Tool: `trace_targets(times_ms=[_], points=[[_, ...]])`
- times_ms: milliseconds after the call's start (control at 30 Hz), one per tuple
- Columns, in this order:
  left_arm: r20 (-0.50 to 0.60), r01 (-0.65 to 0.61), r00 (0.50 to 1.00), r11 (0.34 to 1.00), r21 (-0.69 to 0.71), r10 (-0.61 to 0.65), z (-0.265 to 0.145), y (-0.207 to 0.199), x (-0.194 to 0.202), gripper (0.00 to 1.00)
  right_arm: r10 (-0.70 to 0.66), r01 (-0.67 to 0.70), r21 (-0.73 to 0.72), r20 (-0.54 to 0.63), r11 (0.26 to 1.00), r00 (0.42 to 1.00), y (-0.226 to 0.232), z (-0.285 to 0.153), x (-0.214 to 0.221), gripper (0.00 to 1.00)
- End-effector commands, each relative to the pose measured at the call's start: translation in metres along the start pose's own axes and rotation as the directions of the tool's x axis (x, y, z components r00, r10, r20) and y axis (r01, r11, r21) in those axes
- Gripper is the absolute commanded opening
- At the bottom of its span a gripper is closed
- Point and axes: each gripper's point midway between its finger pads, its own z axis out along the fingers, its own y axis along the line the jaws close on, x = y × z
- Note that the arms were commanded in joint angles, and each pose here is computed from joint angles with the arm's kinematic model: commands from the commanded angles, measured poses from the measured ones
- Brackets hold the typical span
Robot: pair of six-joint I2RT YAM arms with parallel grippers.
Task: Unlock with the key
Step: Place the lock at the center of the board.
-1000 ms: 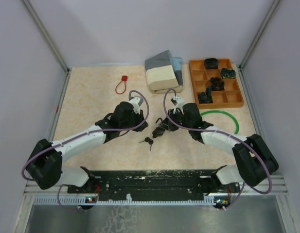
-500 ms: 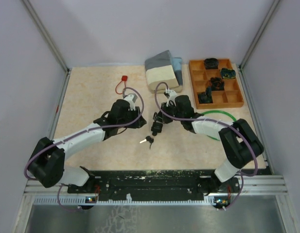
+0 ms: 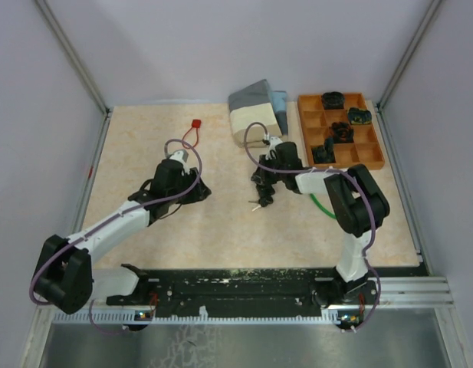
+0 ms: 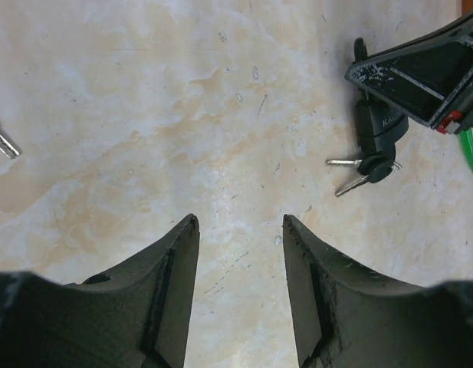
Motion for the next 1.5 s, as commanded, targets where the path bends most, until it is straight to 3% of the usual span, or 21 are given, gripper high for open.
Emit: trace_targets(times_ms=[0, 233, 533, 733, 1033, 1100, 1267, 1467], points=[[0.029, 0.019, 0.999, 0.999, -0.027, -0.018, -0.01, 0.009, -0.002, 0.54, -0.026, 0.025, 0.033, 0.053, 0.999, 0.998, -0.032, -0.002, -0.024, 0.0], [0.038, 0.006, 0.999, 1.0, 0.026, -0.007, -0.011, -0.001, -0.007, 0.57, -0.035, 0.04, -0.113, 0.043, 0.993, 0.998, -0.002, -0.01, -0.032, 0.07], [0.016, 0.007, 1.0, 0.996, 0.089, -0.009, -0.008, -0.012, -0.003, 0.59, -0.043, 0.052, -0.342, 0.033, 0.938, 0.999, 0.041, -0.02, -0.032, 0.02], [0.022, 0.008, 1.0, 0.995, 0.1, -0.01, -0.007, -0.014, -0.005, 0.62, -0.122, 0.129, -0.527, 0.047, 0.84, 0.991, 0.082, -0.049, -0.023, 0.03], [0.024, -0.035, 0.999, 0.984, 0.177, 0.032, 0.005, -0.033, -0.017, 0.69, -0.3, 0.238, -0.585, -0.01, 0.775, 0.954, 0.107, -0.061, 0.006, 0.05], [0.014, -0.042, 0.999, 0.982, 0.183, 0.041, 0.009, -0.035, -0.016, 0.69, -0.354, 0.277, -0.568, -0.027, 0.775, 0.935, 0.114, -0.059, 0.012, 0.06], [0.012, -0.045, 0.999, 0.982, 0.183, 0.043, 0.011, -0.034, -0.015, 0.71, -0.451, 0.389, -0.364, -0.101, 0.846, 0.887, 0.09, -0.045, 0.016, 0.06], [0.007, -0.031, 1.0, 0.988, 0.153, 0.03, 0.009, -0.028, -0.013, 0.71, -0.419, 0.402, -0.13, -0.143, 0.906, 0.897, 0.051, -0.025, 0.005, 0.06]])
